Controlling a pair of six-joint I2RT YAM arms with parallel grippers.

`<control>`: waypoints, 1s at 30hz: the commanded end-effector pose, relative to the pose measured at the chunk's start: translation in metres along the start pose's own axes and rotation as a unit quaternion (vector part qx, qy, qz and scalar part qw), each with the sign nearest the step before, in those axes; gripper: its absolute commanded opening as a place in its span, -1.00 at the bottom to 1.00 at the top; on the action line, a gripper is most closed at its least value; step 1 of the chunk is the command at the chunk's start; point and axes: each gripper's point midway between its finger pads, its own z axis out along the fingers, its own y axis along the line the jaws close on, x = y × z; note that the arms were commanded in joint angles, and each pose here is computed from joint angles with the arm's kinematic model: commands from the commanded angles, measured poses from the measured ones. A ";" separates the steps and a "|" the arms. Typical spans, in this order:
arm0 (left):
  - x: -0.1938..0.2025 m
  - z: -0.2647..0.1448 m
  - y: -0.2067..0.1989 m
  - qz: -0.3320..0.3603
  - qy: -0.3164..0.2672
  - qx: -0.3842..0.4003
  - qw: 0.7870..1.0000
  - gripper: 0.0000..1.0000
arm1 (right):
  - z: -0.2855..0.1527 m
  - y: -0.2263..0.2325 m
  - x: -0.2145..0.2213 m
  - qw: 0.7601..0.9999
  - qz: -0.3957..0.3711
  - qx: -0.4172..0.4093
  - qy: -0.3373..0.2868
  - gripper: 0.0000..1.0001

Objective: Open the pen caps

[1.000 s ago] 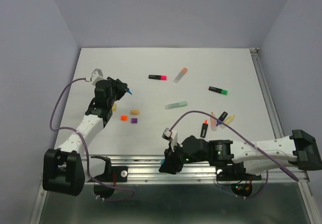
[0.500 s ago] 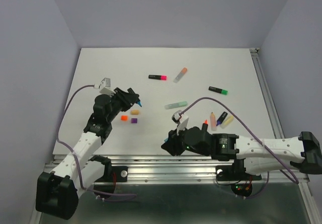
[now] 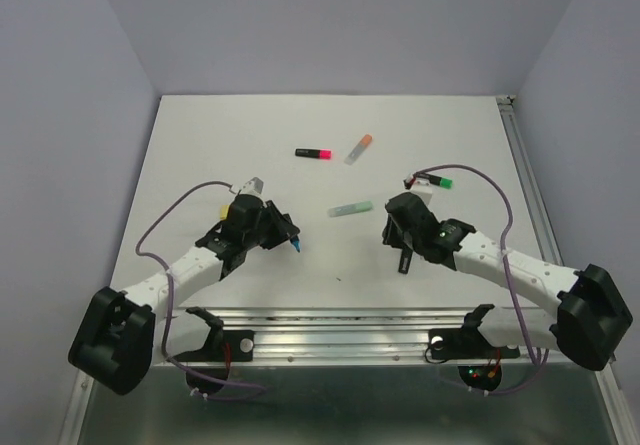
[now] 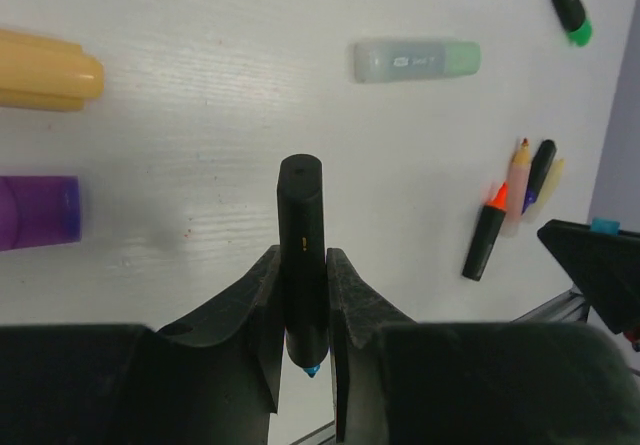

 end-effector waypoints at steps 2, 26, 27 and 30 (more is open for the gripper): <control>0.006 0.013 -0.004 0.031 0.018 -0.027 0.999 -1.00 | 0.016 -0.059 0.015 0.995 0.021 0.098 0.021 -0.83; 0.021 0.017 0.022 0.066 0.050 -0.109 0.991 0.03 | 0.026 -0.115 0.044 0.979 0.086 0.174 0.066 -0.10; 0.020 0.016 0.021 0.067 0.049 -0.107 0.991 0.14 | 0.024 -0.115 0.044 0.978 0.088 0.176 0.068 -0.09; 0.016 0.012 0.017 0.069 0.043 -0.102 0.991 0.29 | 0.021 -0.115 0.042 0.978 0.092 0.174 0.065 -0.02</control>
